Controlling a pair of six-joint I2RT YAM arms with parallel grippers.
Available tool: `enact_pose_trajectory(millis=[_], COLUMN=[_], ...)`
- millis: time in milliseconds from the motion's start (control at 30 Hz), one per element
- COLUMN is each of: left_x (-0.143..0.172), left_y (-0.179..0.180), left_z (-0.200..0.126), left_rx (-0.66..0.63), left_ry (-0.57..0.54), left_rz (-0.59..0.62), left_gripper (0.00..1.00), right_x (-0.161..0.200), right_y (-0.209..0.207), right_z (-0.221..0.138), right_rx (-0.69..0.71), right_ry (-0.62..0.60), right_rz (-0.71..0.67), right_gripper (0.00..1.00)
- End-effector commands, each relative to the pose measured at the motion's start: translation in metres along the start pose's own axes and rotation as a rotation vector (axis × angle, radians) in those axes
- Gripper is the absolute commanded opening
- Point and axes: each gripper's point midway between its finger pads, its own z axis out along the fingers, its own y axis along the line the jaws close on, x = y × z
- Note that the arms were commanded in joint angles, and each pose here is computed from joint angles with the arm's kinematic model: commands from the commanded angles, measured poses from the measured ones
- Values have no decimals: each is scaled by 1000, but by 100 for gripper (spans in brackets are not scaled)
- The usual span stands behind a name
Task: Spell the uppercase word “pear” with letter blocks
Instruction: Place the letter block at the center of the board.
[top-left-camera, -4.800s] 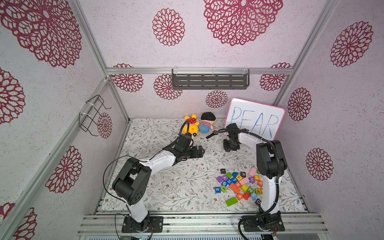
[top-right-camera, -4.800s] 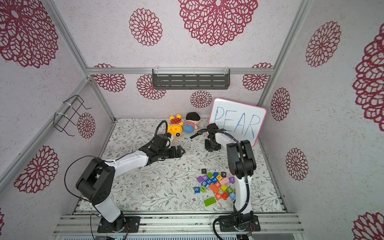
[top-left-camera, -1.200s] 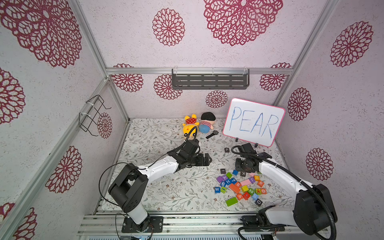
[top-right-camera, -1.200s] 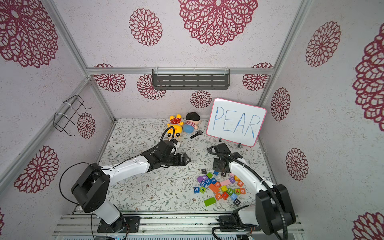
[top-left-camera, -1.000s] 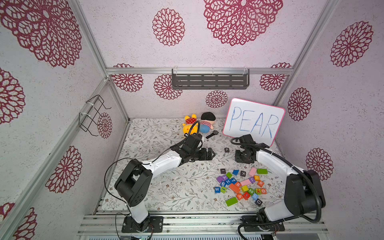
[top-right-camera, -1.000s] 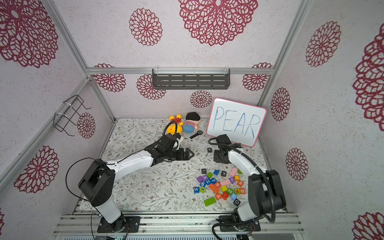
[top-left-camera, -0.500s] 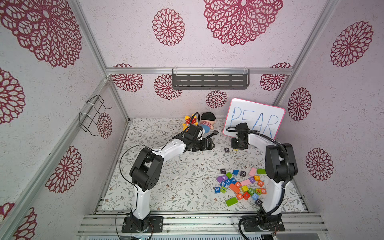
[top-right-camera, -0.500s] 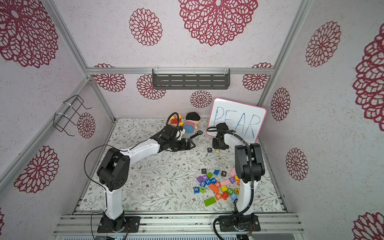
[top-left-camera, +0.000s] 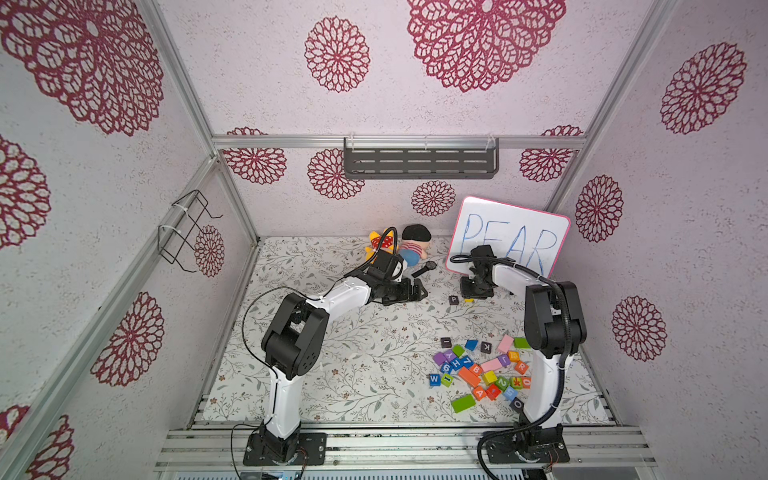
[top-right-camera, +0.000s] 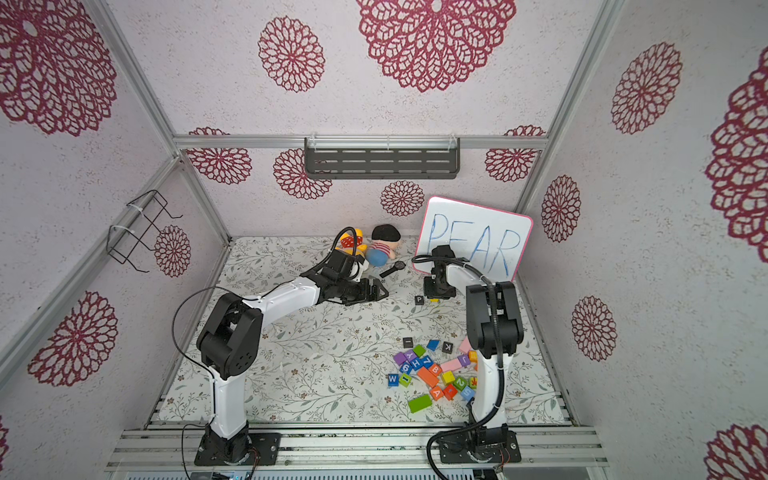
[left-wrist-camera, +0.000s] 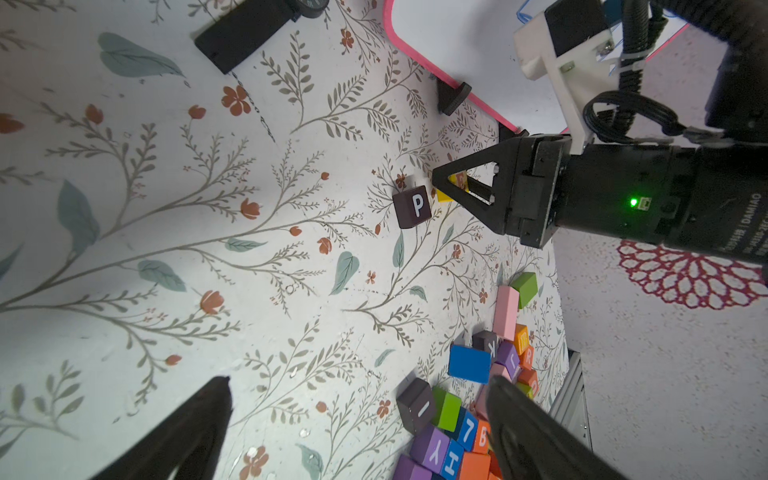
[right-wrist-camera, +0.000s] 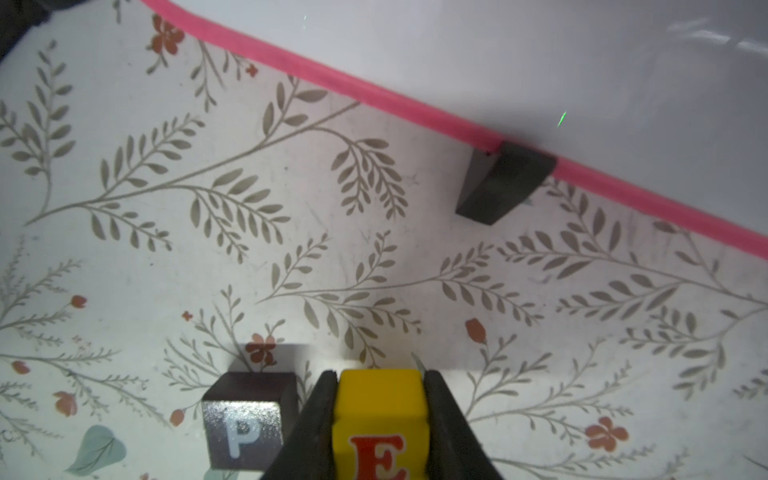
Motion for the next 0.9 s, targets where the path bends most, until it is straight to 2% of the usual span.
enact_pose_trajectory(millis=[0,867], left_x=[-2,3], left_y=[-2,1], left_z=[1,-2], left_rx=[15,15], left_ry=[-1,-2], left_rz=[19,13], left_gripper=[98,98], right_x=[-2,8], right_y=[-1,4], right_z=[-3,2], right_rx=[-6,-28], right_ry=[15,72], right_rz=[-15,-32], right_gripper=[31,36])
